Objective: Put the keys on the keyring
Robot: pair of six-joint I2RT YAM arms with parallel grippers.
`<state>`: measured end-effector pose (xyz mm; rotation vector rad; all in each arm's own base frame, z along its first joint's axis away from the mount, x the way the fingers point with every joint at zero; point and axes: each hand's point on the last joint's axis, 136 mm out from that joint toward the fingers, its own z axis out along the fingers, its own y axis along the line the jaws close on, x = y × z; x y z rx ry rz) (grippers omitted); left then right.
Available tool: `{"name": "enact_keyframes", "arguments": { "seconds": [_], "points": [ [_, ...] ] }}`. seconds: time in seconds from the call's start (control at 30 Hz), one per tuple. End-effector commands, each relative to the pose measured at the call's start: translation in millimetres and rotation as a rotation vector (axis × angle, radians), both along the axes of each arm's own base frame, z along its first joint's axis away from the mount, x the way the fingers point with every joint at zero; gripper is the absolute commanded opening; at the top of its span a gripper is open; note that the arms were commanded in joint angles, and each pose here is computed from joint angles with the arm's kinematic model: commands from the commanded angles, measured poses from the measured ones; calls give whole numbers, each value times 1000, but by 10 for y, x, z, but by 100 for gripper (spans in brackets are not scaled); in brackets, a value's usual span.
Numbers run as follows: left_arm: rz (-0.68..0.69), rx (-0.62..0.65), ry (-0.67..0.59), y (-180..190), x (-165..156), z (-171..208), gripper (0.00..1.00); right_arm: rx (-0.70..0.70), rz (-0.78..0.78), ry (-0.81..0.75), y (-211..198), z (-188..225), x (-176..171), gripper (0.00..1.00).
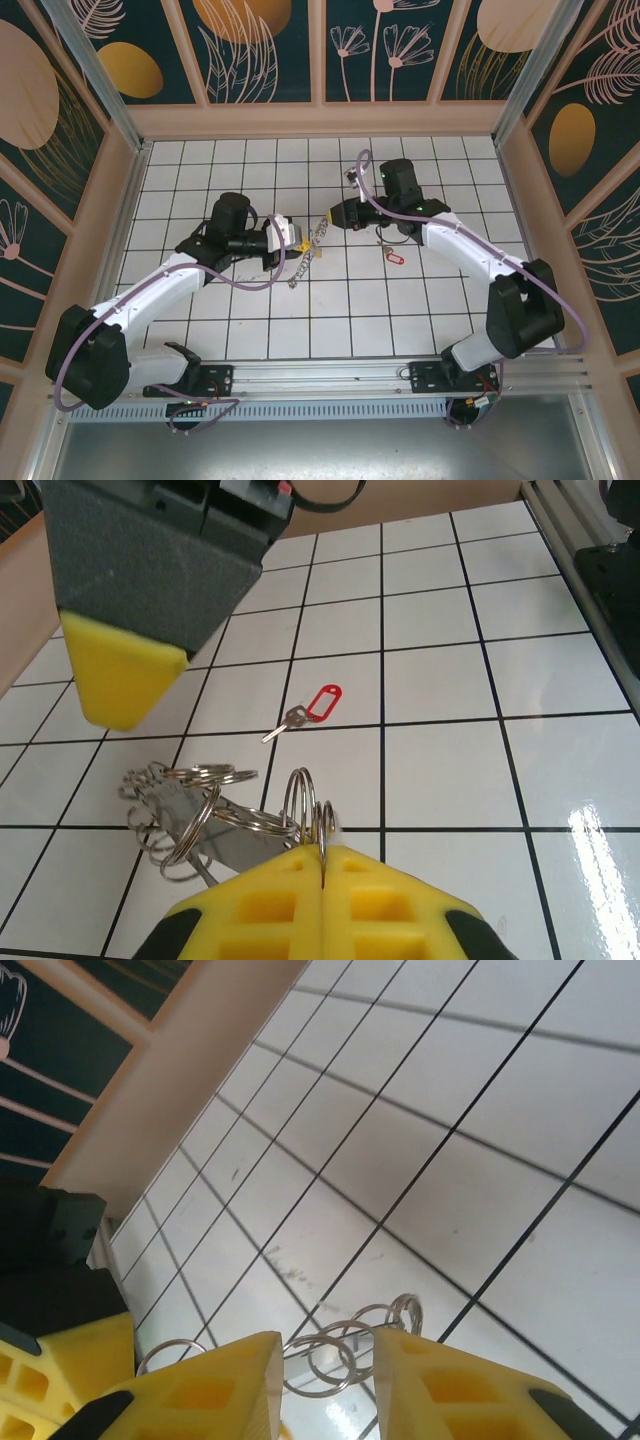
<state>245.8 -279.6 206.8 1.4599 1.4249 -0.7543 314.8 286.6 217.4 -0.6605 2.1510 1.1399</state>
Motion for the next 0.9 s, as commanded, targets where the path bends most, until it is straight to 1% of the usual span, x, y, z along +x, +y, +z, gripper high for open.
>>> {"name": "enact_keyframes", "arguments": {
  "seconds": [0.0, 0.1, 0.17, 0.2, 0.27, 0.3, 0.33, 0.4, 0.5, 0.53, 0.63, 0.77, 0.87],
  "points": [
    [-34, -56, -15, -40, -57, 172, 0, 6, -65, -225, -144, 327, 32, 30],
    [-35, -69, 3, -49, -65, 200, 0, 1, -66, -413, -265, 433, -89, 31],
    [-32, -79, 22, -60, -66, 220, 0, -27, -108, -532, -397, 462, -124, 31],
    [-33, -85, 36, -68, -67, 230, 0, -44, -141, -571, -476, 453, -127, 31],
    [-25, -97, 68, -84, -54, 259, 0, -61, -282, -562, -684, 433, -38, 30],
    [-29, -101, 81, -93, -56, 268, 0, -68, -376, -513, -827, 391, 47, 29],
    [-33, -107, 88, -102, -59, 281, 0, -74, -469, -440, -991, 317, 144, 24],
    [-17, -119, 100, -104, -35, 302, 0, -88, -586, -257, -1253, 80, 271, 20],
    [14, -122, 111, -105, 18, 302, 0, -141, -654, 12, -1498, -414, 311, 20],
    [24, -123, 114, -102, 30, 302, 0, -170, -669, 80, -1557, -581, 297, 20],
    [51, -118, 127, -93, 67, 275, 0, -264, -689, 221, -1655, -984, 221, 21],
    [64, -129, 133, -86, 73, 276, 0, -315, -627, 320, -1585, -1280, 136, 24],
    [66, -140, 138, -88, 72, 281, 0, -411, -598, 356, -1575, -1483, 106, 25]
  ]
}}
